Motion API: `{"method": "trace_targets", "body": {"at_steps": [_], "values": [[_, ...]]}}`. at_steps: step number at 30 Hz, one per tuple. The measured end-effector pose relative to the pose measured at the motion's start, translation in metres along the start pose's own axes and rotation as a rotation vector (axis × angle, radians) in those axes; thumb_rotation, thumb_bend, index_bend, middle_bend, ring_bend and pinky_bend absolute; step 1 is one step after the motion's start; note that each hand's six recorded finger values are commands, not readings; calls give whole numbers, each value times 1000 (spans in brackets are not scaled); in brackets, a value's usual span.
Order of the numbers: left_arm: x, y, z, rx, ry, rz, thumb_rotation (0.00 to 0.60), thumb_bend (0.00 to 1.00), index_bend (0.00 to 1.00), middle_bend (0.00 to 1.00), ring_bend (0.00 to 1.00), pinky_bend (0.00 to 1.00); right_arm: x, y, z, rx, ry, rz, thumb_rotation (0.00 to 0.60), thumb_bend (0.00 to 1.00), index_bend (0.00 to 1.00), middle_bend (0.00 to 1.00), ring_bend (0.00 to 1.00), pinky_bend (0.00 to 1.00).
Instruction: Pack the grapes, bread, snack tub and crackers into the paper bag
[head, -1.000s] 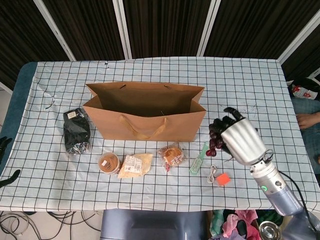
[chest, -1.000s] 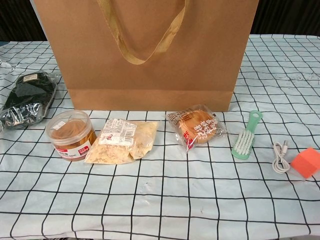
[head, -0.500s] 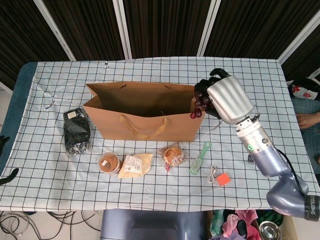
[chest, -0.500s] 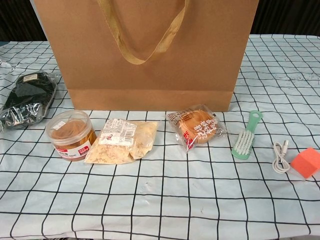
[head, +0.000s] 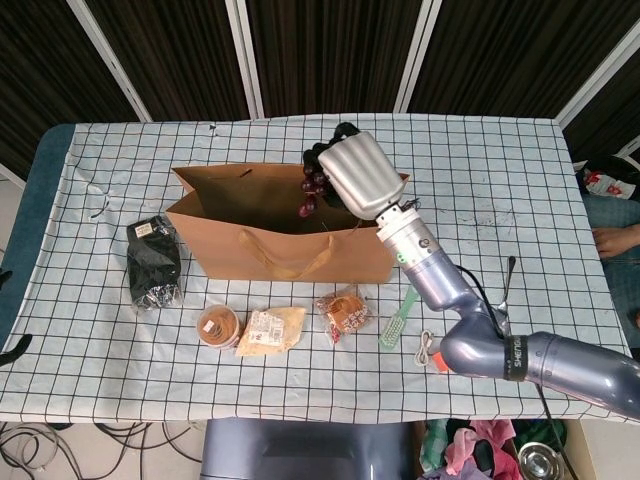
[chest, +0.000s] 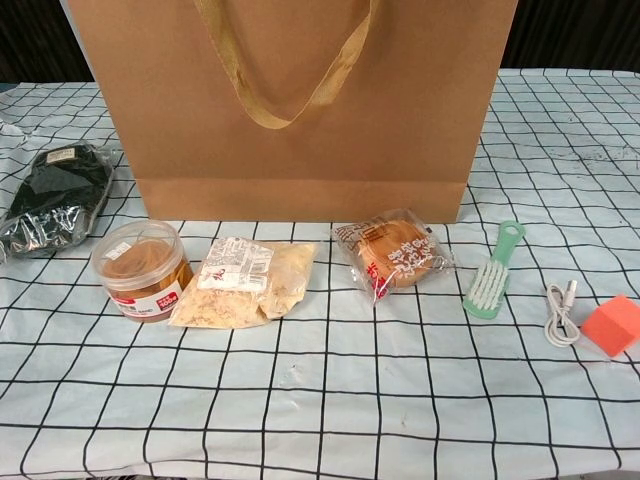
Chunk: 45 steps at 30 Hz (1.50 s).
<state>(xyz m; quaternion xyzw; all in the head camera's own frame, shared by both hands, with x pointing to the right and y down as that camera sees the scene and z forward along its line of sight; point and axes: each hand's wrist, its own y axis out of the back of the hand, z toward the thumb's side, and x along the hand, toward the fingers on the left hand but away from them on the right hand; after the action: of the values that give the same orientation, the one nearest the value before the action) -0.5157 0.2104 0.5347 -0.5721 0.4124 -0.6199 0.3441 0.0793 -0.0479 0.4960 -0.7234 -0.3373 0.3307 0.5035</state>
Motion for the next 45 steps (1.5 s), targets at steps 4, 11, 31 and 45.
{"method": "trace_targets", "body": {"at_steps": [4, 11, 31, 45], "values": [[-2, 1, 2, -4, -10, 1, 600, 234, 88, 65, 0, 82, -4, -14, 4, 11, -8, 53, 600, 465, 414, 336, 409, 298], [-3, 2, 0, -9, -6, 4, 600, 234, 87, 65, 0, 81, 2, -18, 2, 2, -21, 155, 600, 307, 119, 43, 205, 252], [-2, 2, -2, -8, 7, 8, 600, 234, 86, 65, 0, 82, 26, 30, -24, 43, -112, 37, 600, 235, 0, 57, 214, 230], [-3, 2, 0, -6, 7, 14, 600, 235, 86, 65, 0, 81, 205, 57, -117, 203, -360, 188, 600, 234, 15, 124, 220, 230]]}}
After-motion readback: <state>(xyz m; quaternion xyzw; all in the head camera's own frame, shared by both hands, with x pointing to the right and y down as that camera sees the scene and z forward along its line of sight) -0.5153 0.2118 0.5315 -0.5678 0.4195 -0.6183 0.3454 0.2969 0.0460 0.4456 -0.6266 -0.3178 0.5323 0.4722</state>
